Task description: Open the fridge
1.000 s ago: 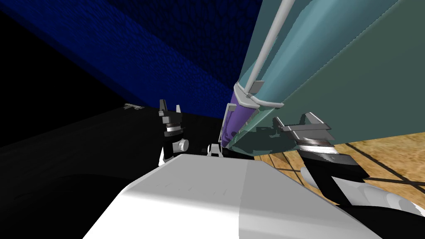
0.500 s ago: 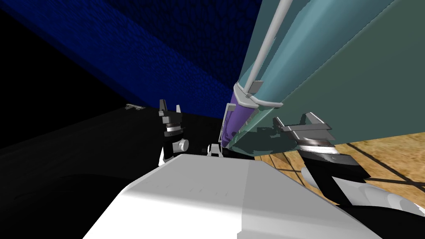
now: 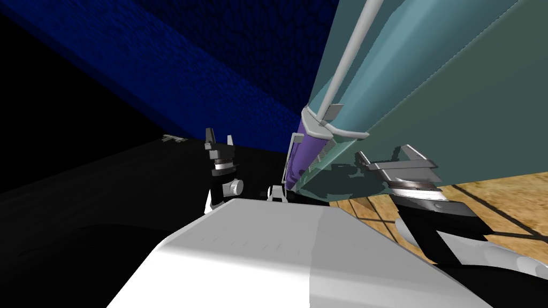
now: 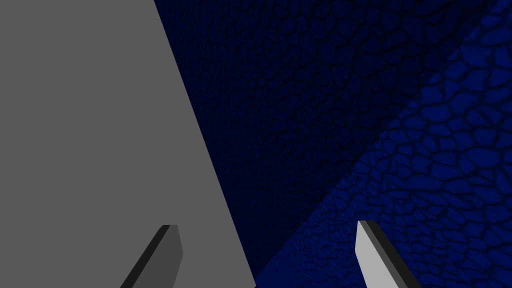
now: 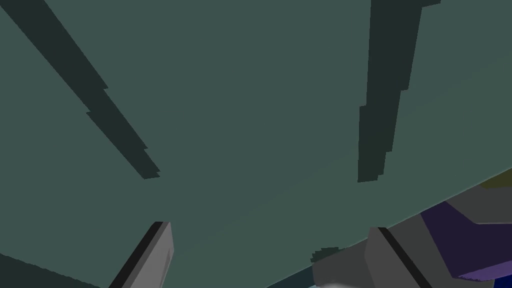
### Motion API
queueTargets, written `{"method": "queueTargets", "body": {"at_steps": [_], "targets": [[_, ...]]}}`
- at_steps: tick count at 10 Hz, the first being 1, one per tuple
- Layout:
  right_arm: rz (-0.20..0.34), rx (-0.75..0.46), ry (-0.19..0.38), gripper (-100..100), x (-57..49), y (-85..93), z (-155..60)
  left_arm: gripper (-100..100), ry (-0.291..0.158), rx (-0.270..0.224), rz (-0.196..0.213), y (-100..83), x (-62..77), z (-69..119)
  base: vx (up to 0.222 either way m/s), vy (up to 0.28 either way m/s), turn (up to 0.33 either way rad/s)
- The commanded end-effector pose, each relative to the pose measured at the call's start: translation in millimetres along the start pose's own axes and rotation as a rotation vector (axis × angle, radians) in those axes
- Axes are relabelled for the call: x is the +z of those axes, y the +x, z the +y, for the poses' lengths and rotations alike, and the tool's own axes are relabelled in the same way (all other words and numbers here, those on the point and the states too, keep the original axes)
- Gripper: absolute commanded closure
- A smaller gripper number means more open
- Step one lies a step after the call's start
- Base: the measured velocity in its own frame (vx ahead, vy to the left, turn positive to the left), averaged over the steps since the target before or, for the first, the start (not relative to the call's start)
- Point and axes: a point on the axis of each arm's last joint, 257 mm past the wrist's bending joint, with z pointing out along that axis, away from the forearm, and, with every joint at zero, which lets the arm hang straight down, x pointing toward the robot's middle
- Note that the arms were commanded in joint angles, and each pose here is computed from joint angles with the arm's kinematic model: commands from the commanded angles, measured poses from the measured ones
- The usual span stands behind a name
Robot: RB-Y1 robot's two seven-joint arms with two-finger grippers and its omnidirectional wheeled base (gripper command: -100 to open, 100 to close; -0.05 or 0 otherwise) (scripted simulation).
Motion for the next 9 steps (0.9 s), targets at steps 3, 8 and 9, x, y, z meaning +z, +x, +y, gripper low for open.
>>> {"method": "queueTargets", "body": {"at_steps": [3,8,9], "targets": [[0.044,-0.178,0.014,-100,-6.9,-1.4,-26,0,0.000,0.000,0.000,0.0,0.0,0.0,0.034,0.103,-0.004],[0.055,-0.400,0.004,-100,-9.9,-22.8,-44,0,0.000,0.000,0.000,0.0,0.0,0.0,0.036,0.096,-0.004],[0.058,-0.422,0.002,-100,-10.2,-24.5,-46,0,0.000,0.000,0.000,0.0,0.0,0.0,0.026,0.065,0.004]]}}
